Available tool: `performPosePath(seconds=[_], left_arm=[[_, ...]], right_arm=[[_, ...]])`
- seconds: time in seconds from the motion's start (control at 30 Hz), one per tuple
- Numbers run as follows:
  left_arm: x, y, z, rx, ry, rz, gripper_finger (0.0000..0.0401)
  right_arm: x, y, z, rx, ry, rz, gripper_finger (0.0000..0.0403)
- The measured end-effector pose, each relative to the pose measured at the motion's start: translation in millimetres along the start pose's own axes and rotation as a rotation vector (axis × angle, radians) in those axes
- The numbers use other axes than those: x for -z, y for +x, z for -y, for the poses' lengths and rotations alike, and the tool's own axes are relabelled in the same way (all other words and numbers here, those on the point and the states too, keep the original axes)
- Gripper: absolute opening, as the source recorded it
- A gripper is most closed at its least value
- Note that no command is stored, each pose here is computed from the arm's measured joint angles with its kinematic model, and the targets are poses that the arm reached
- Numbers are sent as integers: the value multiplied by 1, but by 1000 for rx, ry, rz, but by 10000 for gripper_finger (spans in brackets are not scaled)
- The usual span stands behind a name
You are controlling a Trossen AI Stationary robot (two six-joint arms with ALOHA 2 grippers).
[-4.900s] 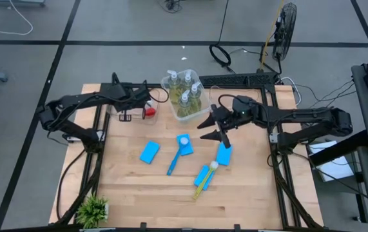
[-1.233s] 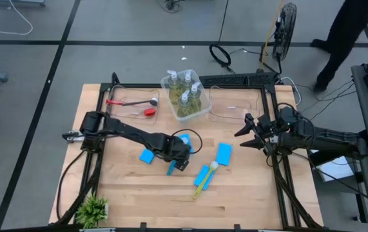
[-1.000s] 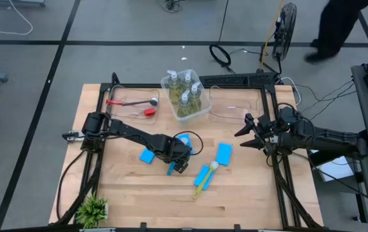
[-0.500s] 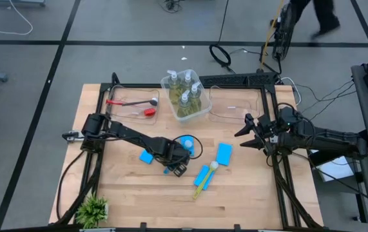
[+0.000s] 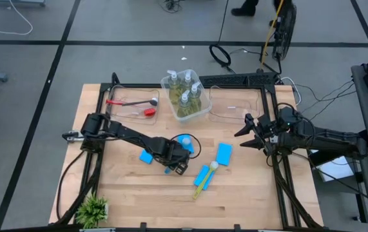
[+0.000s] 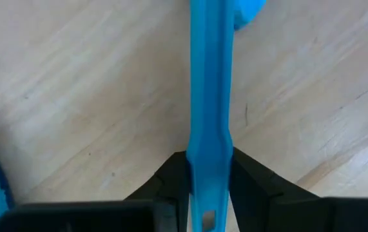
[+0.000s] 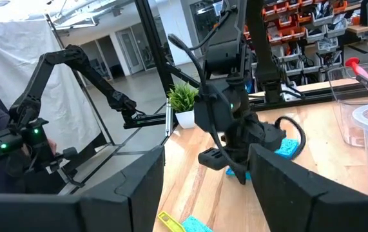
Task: Pick & Place Kitchen Sink Supplies
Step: Put the blue cleaning brush into the left transparent bin
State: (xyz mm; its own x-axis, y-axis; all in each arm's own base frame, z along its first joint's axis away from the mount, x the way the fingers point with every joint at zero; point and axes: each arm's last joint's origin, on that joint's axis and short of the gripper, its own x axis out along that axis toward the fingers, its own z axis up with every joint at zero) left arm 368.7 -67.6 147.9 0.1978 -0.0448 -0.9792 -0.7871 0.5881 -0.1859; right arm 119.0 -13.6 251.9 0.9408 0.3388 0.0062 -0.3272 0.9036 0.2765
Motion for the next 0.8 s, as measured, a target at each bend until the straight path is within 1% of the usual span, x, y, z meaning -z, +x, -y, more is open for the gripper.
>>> performPosePath(seconds=[0.23,0.37,0.47,0.6,0.8], left_arm=[[-1,-36,0,42,-39,129,84],[0,-60,-2,92,-47,163,84],[3,-76,-6,106,-44,169,84],[11,-97,-13,102,-29,165,84],[25,-120,-30,33,-9,131,84]], right_arm=[[0,0,0,0,0,0,210],[0,0,0,0,0,0,210],[0,0,0,0,0,0,210],[0,0,0,0,-1,0,210],[0,0,0,0,0,-1,210]])
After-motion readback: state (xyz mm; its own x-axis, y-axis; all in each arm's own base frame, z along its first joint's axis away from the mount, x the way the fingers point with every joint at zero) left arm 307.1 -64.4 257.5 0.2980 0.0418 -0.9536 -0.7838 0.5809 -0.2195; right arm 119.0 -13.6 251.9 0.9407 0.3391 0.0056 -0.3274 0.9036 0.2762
